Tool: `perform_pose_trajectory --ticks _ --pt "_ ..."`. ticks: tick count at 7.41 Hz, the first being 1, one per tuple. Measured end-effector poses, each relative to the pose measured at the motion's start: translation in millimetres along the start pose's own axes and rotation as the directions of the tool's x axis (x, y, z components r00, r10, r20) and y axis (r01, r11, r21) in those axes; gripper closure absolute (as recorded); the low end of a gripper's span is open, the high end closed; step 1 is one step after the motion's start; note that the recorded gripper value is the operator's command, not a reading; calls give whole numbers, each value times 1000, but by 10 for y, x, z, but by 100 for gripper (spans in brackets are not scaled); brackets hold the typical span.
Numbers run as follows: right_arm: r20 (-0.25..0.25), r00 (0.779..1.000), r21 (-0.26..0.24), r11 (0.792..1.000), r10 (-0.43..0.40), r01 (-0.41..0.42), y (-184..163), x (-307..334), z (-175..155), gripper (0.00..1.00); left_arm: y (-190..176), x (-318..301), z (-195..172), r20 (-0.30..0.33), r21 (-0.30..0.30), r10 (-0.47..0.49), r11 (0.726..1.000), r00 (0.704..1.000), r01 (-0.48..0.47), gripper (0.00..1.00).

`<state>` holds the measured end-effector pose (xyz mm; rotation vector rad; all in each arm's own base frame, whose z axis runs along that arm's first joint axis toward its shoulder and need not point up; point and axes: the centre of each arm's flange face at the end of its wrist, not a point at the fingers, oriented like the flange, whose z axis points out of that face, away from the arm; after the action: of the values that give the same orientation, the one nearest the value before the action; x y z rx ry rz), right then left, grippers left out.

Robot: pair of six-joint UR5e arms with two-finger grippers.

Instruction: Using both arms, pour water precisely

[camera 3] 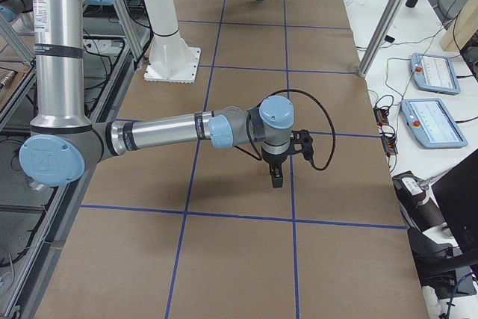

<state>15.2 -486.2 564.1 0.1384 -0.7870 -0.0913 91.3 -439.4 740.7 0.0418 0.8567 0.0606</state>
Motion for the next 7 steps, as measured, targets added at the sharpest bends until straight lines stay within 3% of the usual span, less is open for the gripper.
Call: perform_pose_trajectory --ticks 2,4,7 --pt "0 1000 0 1000 0 0 0 0 0 1 -69 155 -36 -71 -21 -22 1000 997 20 100" --pt "0 1000 1 1000 -1 1 -3 -5 -4 1 -268 612 -268 -194 -40 -72 997 978 65 100" --pt "-1 1000 1 1000 0 0 -7 -2 -3 1 -655 2011 -690 -308 -60 -148 989 940 136 100"
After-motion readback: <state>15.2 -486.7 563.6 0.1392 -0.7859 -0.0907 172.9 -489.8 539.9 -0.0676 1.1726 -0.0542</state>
